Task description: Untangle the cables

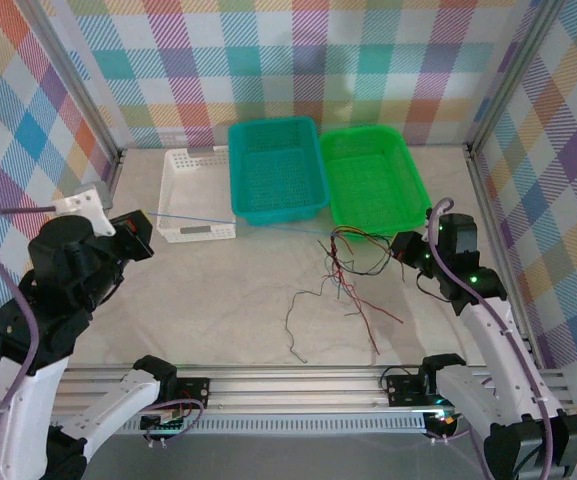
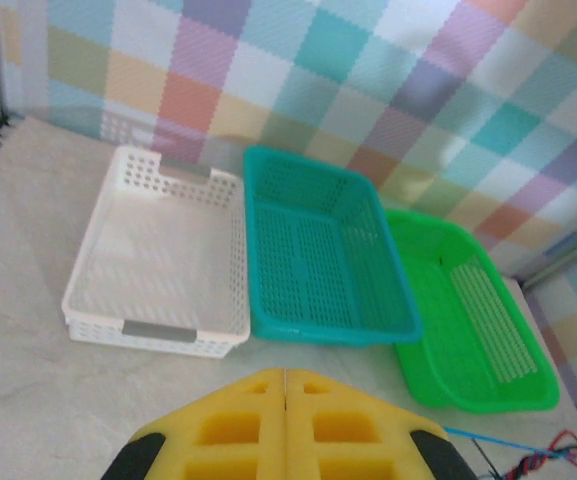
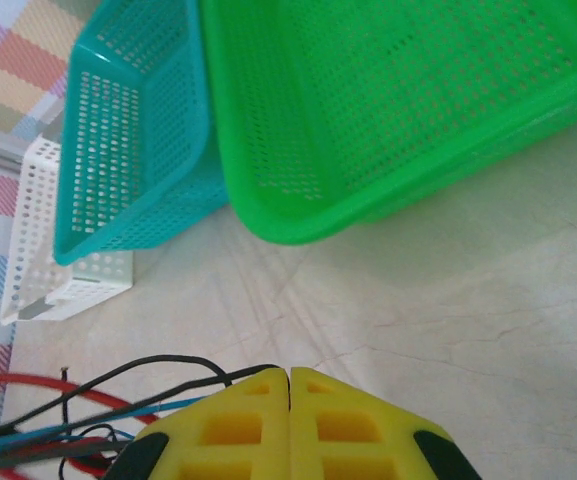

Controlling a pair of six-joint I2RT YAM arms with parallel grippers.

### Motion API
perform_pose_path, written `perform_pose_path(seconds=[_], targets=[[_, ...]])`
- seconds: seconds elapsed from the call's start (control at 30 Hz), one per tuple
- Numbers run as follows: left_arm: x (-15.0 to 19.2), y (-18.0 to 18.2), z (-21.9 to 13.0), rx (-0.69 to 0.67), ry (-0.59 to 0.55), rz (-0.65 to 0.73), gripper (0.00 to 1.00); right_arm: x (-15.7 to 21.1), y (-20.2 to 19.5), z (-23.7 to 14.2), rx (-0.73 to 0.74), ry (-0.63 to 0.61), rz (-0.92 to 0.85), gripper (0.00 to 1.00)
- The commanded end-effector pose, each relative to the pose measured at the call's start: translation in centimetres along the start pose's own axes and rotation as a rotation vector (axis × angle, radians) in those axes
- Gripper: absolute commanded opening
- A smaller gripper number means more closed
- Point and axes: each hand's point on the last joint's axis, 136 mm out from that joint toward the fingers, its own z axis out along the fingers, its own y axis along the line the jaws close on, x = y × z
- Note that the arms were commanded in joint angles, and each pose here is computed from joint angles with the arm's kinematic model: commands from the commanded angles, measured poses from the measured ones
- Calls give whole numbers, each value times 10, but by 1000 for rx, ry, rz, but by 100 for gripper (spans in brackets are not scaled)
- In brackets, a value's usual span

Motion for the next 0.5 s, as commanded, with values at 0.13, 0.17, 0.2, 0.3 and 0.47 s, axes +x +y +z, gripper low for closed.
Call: perform_pose_path(seconds=[0.13,0.17,0.2,0.3,0.47], targets=[[-64,29,-52,-147,-282,-48,0,11,-55,11,203,23,64,0],[-68,29,-55,-148,-299,-49,0,11,-57,12,213,25,62,0],[-72,31,-60,-156,-320,-56,0,12,-61,13,227,27,61,0],[-80,30,-66,-145,-354,-50,0,14,-65,16,234,31,58,0],[-80,20,-60,-106,-332,-46,0,18,-64,24,207,51,61,0]])
